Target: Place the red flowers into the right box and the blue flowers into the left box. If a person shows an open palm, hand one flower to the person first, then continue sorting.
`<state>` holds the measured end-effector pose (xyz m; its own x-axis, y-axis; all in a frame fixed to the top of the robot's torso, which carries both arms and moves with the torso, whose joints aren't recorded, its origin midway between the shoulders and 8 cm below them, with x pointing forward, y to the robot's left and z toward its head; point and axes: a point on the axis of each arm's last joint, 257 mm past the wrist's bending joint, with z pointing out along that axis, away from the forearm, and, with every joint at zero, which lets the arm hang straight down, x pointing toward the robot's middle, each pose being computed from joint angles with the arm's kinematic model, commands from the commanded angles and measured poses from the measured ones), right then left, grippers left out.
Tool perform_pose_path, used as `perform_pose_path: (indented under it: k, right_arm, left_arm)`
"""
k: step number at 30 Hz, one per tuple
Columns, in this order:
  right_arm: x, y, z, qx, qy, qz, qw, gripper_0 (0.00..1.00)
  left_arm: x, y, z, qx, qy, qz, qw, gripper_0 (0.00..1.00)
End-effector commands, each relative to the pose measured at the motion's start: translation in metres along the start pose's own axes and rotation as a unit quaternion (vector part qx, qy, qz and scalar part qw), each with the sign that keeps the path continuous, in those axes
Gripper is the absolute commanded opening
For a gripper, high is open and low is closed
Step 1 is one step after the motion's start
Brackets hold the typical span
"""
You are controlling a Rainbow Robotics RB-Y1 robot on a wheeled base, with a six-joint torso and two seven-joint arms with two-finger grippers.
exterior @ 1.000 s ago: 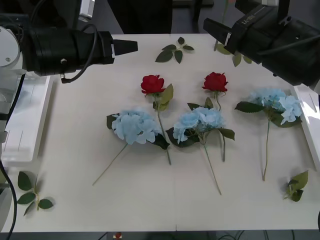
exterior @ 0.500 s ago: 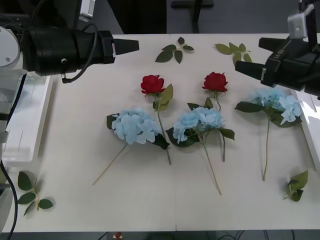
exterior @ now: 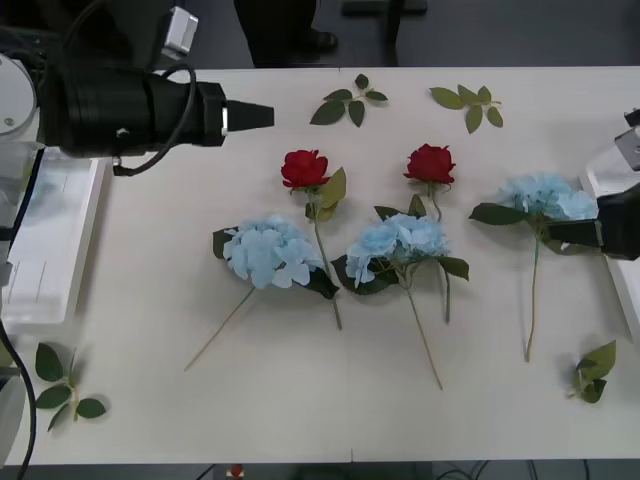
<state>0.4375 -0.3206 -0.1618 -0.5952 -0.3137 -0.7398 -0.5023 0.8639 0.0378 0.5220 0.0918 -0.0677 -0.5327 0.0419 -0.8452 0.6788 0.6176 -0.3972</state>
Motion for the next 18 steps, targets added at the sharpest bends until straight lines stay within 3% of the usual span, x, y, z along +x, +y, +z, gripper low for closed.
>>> perform_pose_path:
  k: [1, 8, 18]
  right_arm:
    - [0.014, -0.013, 0.002, 0.050, 0.047, 0.069, 0.995, 1.00]
    - [0.048, -0.022, 0.026, 0.125, 0.098, 0.209, 0.965, 1.00]
    - [0.073, -0.031, 0.059, 0.175, 0.142, 0.270, 0.936, 1.00]
  left_arm:
    - [0.026, -0.012, -0.017, -0.032, 0.031, -0.004, 0.999, 0.99]
    - [0.099, -0.031, -0.030, -0.087, 0.102, 0.023, 0.991, 1.00]
    - [0.201, -0.011, -0.034, -0.173, 0.163, 0.085, 0.968, 1.00]
